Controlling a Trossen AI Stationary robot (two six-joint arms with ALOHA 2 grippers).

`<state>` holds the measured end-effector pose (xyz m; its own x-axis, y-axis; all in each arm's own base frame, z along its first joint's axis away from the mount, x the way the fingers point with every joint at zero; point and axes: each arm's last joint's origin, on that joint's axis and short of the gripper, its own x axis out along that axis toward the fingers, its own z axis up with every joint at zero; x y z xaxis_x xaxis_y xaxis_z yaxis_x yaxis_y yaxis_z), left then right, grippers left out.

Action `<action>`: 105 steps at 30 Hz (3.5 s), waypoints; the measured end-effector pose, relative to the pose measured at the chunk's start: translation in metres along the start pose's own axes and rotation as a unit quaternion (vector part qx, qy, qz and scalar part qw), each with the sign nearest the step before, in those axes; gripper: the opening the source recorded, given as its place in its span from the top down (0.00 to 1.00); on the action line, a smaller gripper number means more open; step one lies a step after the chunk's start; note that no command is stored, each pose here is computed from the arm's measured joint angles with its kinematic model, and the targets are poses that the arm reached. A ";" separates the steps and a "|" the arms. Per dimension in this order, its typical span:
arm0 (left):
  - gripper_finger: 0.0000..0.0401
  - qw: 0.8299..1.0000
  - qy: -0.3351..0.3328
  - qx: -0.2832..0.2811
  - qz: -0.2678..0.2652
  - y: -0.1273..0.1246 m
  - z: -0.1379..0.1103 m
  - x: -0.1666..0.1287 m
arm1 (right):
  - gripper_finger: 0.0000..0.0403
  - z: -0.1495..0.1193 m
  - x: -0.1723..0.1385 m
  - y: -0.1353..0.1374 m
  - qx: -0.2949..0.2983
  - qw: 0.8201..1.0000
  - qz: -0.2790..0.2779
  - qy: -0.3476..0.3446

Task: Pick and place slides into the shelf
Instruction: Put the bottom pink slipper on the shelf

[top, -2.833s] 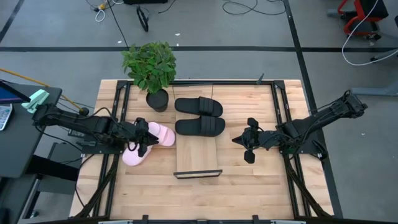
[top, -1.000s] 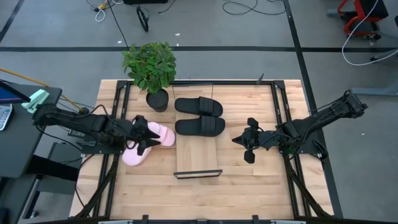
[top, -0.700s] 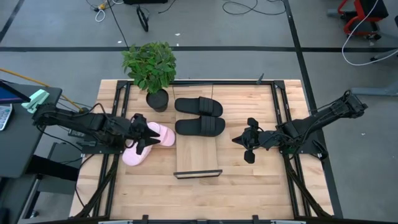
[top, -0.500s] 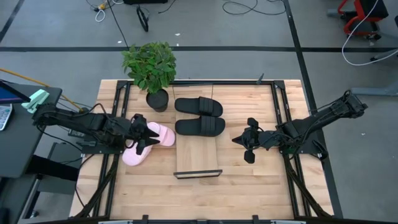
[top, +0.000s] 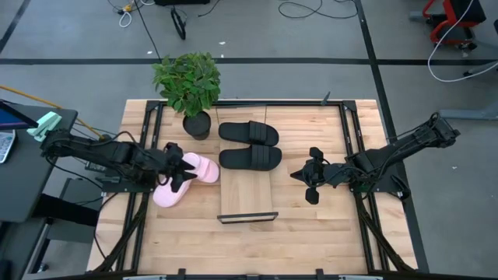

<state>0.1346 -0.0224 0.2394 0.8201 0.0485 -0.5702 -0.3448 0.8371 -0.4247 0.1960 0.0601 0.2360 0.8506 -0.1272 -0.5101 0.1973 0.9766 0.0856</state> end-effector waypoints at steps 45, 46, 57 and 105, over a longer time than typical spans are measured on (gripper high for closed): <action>0.36 0.999 0.003 -0.001 0.040 0.001 -0.008 -0.001 | 0.96 0.000 0.000 0.000 0.000 1.000 0.000 0.000; 0.35 0.999 0.004 0.000 0.042 0.001 -0.008 -0.001 | 0.96 0.000 0.000 0.000 0.000 1.000 0.000 0.000; 0.28 0.998 0.025 -0.011 0.063 0.006 -0.012 -0.002 | 0.97 0.000 0.000 0.000 0.000 1.000 0.000 0.000; 0.30 0.938 0.189 0.038 0.287 0.017 -0.045 0.070 | 0.96 0.000 0.000 0.000 0.000 1.000 0.000 0.000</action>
<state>0.1650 -0.0297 0.1606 0.2835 0.3195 -0.9042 -0.6351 0.7690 0.0726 0.1961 0.0602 0.2360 0.8510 -0.1269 -0.5097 0.1975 0.9765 0.0866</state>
